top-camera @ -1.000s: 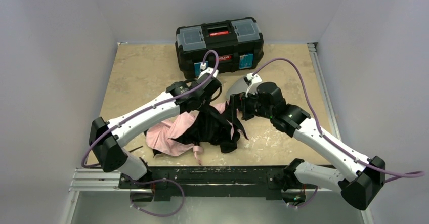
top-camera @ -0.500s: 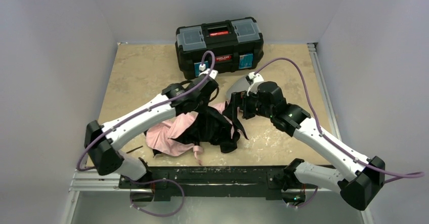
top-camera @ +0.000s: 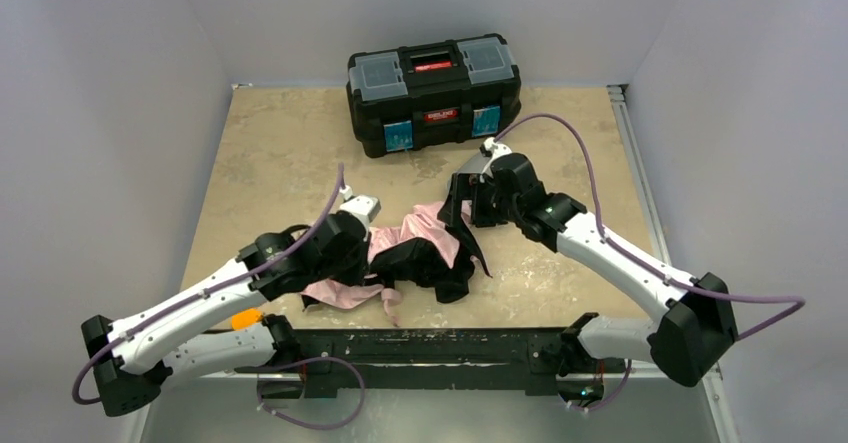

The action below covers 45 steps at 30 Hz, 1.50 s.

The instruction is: Put away the umbrella

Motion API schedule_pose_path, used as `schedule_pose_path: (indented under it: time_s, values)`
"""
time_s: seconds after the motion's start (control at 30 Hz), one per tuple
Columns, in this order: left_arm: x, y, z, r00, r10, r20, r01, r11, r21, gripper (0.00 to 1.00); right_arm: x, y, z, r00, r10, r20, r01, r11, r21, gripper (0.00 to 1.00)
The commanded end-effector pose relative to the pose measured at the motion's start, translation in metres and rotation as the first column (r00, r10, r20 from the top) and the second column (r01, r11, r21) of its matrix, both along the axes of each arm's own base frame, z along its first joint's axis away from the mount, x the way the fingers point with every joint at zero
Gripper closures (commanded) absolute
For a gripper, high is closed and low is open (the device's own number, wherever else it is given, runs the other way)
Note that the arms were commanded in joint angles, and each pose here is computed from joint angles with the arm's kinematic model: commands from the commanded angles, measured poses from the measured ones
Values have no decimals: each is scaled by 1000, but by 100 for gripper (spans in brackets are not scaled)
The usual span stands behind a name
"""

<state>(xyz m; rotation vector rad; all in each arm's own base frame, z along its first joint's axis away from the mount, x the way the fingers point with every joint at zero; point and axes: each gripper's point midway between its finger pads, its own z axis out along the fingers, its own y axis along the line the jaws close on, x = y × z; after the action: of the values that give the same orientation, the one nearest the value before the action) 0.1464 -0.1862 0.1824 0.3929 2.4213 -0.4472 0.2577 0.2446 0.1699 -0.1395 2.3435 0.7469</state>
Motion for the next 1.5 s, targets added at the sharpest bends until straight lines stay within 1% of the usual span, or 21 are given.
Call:
schedule_pose_path:
  time_s: [0.0,0.03,0.1,0.17,0.27,0.43,0.5,0.57,0.73,0.83,0.9,1.0,1.07,1.1,1.17,1.2,1.27,1.3,1.37,1.43,1.47]
  values:
    - [-23,13,-49,987,80,-141,-76,997,33,100,21,27,38,991,62,115,-73,993,89,13]
    - [-23,18,-58,982,116,-150,-109,993,55,100,23,27,33,992,65,106,-73,995,73,18]
    - [-21,29,-71,964,213,-161,-197,974,114,100,25,26,17,995,70,75,-73,997,33,34]
    - [-17,33,-82,943,289,-166,-263,951,163,100,22,24,-6,997,78,28,-78,997,3,47]
    - [-11,29,-101,923,341,-179,-302,929,214,100,4,20,-48,992,110,-65,-111,993,-24,58]
    - [6,23,-128,903,385,-191,-324,902,286,100,-15,13,-89,982,125,-141,-131,991,-32,66]
    - [16,24,-139,890,405,-208,-332,890,312,100,-22,14,-101,976,141,-167,-146,989,-15,70]
    - [28,21,-146,888,401,-223,-325,892,313,100,-30,18,-113,966,169,-195,-170,985,13,73]
    - [58,12,-150,927,325,-189,-250,908,336,100,-48,21,-140,944,201,-261,-192,980,60,80]
    - [76,3,-149,949,264,-174,-186,911,369,100,-60,30,-145,931,226,-287,-203,973,108,81]
    - [88,-7,-148,965,212,-157,-143,920,365,100,-67,44,-144,924,249,-290,-217,966,138,81]
    - [105,-21,-150,978,147,-144,-89,932,351,100,-69,79,-128,915,299,-270,-243,944,224,82]
    - [115,-31,-147,985,102,-141,-52,945,323,100,-67,106,-108,909,347,-230,-276,916,291,81]
    - [118,-32,-146,987,79,-138,-29,944,330,100,-63,116,-97,909,361,-210,-288,906,310,81]
    - [121,-24,-138,988,90,-125,-37,927,374,100,-55,121,-80,915,357,-187,-291,907,306,79]
    - [120,-18,-134,989,97,-115,-45,919,393,100,-52,118,-75,925,335,-182,-277,919,282,75]
    - [116,-6,-122,989,112,-93,-64,906,417,100,-50,102,-64,943,280,-182,-241,948,209,59]
    - [113,-1,-117,989,115,-88,-67,902,427,100,-50,93,-60,950,255,-181,-225,960,168,48]
    - [108,8,-103,989,126,-77,-81,898,433,100,-51,77,-51,961,212,-176,-195,975,109,31]
    - [103,14,-88,988,139,-66,-97,897,432,94,-53,64,-36,969,189,-157,-179,981,78,21]
    - [102,17,-79,987,148,-55,-111,899,425,87,-56,58,-29,972,179,-149,-170,983,72,18]
